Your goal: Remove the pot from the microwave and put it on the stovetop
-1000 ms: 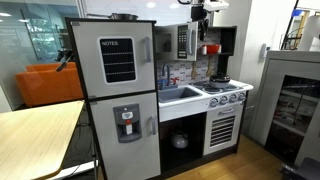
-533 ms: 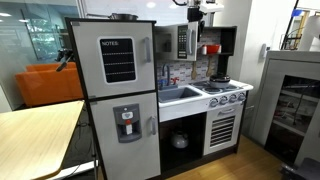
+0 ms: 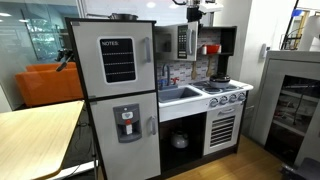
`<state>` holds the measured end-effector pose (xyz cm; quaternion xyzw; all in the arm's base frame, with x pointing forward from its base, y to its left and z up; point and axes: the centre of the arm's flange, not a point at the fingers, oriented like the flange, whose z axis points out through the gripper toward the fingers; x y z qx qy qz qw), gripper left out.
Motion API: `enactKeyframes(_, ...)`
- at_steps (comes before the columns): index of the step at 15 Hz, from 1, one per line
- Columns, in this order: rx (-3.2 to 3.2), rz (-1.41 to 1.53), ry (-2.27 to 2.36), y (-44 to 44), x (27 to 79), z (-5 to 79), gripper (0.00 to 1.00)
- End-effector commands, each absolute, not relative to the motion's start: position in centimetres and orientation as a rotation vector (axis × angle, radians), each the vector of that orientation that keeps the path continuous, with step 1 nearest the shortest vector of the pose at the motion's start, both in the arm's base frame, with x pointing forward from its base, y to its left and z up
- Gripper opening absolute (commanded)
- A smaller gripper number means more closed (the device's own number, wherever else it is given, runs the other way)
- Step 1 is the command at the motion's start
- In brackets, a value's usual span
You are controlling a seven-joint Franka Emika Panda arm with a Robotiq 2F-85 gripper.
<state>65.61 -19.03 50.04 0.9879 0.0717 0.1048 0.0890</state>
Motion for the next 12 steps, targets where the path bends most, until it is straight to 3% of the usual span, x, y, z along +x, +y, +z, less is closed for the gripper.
enactKeyframes(1, 2.944, 0.336, 0.248, -19.4, 65.9, 50.2, 0.09)
enactKeyframes(12, 2.965, 0.289, 0.202, -20.2, 63.2, 51.6, 0.09)
